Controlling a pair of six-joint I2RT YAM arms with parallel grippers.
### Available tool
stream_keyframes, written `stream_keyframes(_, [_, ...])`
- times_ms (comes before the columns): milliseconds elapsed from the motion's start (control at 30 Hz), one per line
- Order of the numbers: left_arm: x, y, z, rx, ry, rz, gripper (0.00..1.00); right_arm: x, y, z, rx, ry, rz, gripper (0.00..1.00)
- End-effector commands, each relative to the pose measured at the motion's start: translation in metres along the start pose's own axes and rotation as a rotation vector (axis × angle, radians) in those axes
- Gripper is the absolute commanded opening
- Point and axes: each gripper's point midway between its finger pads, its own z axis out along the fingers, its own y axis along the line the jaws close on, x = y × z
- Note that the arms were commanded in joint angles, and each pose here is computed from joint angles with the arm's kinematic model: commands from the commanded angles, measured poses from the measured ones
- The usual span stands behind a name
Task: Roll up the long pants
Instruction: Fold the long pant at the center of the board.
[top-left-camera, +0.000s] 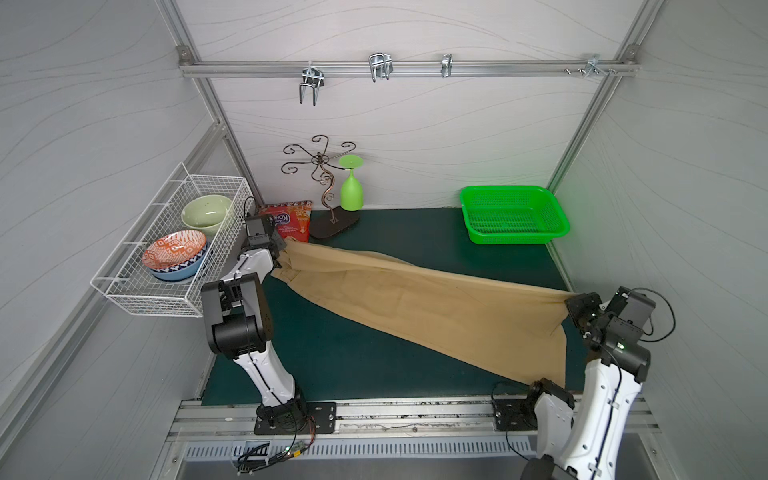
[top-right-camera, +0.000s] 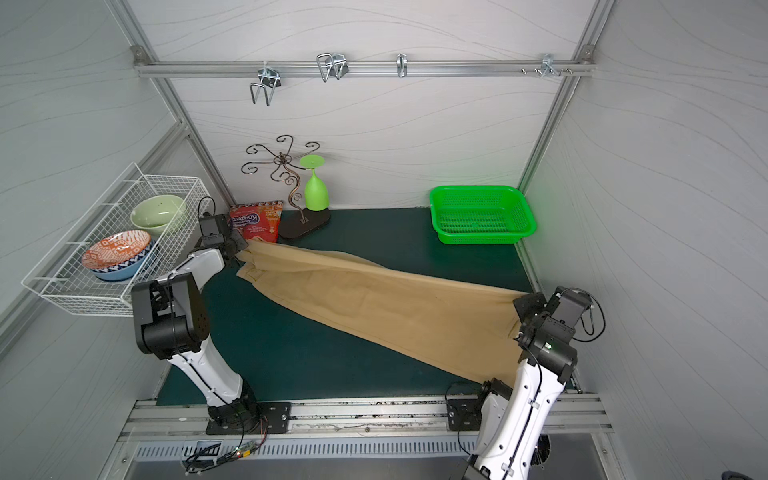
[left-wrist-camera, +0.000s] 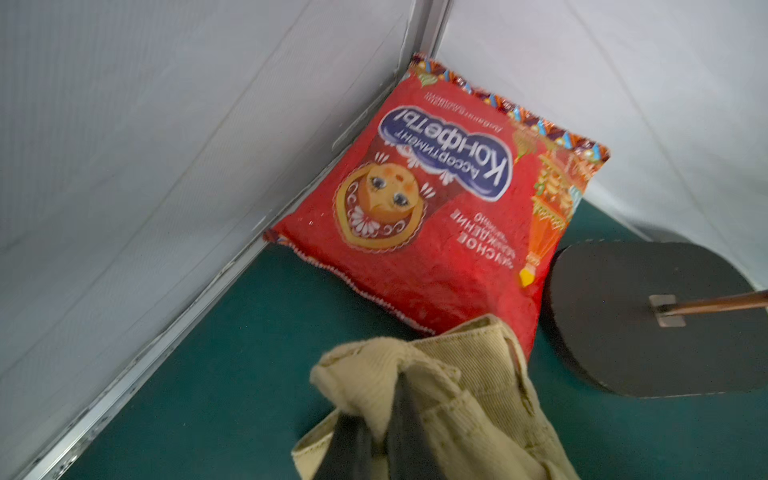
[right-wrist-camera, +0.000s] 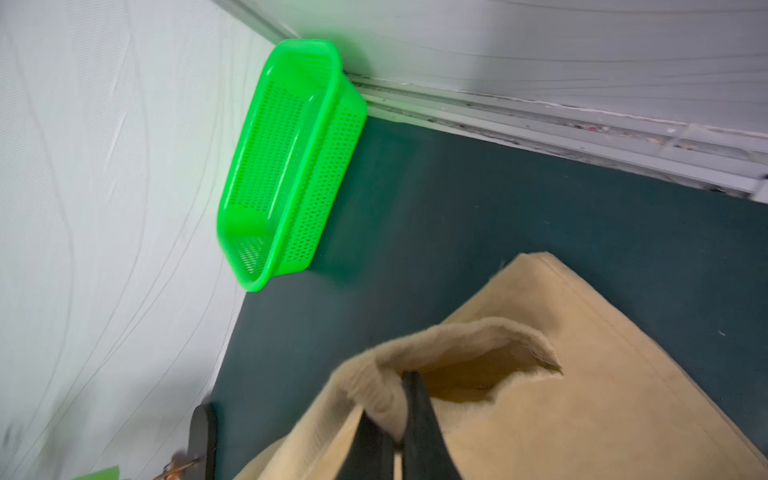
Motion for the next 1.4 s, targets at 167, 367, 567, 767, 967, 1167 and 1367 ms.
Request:
stream_keyframes(167, [-0.017, 0.053, -0.004, -0.155, -0.097, -0.116, 0.31, -0.018, -0.047, -0.059, 0.323, -0.166, 0.118, 0.99])
stream_keyframes(367, [-0.027, 0.043, -0.02, -0.086, -0.119, -0.173, 0.68, -0.038, -0.022, -0.089, 0.258, -0.239, 0.132, 0.99])
stream_keyframes(567, [-0.037, 0.016, -0.053, -0.003, -0.101, -0.181, 0.69, -0.022, 0.047, -0.045, -0.13, -0.057, 0.072, 0.99])
stream_keyframes(767, [0.006, 0.066, -0.066, -0.209, -0.031, -0.422, 0.99, 0.061, 0.109, 0.013, -0.241, 0.304, -0.232, 0.99])
stream_keyframes(967, [-0.002, 0.057, -0.088, -0.196, -0.038, -0.367, 0.91, 0.139, 0.107, 0.041, -0.14, 0.474, -0.517, 0.98])
stream_keyframes(1167, [0.016, -0.078, -0.119, 0.085, -0.001, 0.046, 0.75, 0.155, 0.062, 0.068, 0.008, 0.552, -0.579, 0.83])
stream_keyframes(1367, [0.073, -0.116, -0.099, 0.171, 0.14, 0.16, 0.43, 0.207, 0.038, 0.065, 0.071, 0.753, -0.762, 0.55])
